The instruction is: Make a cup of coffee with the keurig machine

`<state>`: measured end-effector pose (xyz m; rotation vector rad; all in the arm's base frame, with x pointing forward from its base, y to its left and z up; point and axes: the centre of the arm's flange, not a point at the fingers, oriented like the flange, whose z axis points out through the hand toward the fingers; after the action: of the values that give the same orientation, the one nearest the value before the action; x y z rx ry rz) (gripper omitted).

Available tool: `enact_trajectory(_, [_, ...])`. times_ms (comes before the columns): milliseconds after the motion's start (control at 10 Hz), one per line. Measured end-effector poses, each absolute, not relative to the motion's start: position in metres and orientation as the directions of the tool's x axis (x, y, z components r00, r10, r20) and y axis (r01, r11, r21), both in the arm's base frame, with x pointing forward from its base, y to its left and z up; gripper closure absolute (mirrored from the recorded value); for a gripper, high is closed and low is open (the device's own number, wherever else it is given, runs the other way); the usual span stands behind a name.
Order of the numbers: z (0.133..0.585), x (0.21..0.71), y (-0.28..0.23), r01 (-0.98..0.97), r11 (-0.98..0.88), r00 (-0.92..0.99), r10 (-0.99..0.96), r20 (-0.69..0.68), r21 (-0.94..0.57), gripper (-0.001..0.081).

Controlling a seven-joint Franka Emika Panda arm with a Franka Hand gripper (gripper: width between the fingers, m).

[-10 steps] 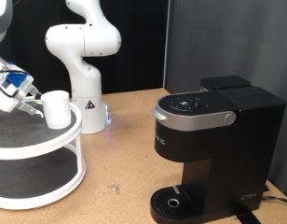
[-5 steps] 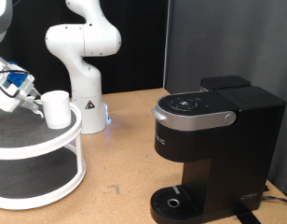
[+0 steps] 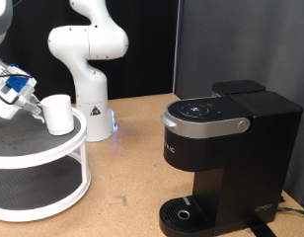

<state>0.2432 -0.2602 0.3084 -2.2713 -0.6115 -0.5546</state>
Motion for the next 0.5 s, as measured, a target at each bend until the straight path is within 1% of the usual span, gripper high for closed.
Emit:
enact_trajectory(100, [0.31, 0.243, -0.261, 0.565, -0.637, 0.798, 0.26, 0.543, -0.525, 0.0739])
enact_trajectory(500, [0.33, 0.246, -0.263, 0.564, -0.598, 0.801, 0.227, 0.555, -0.57, 0.0739])
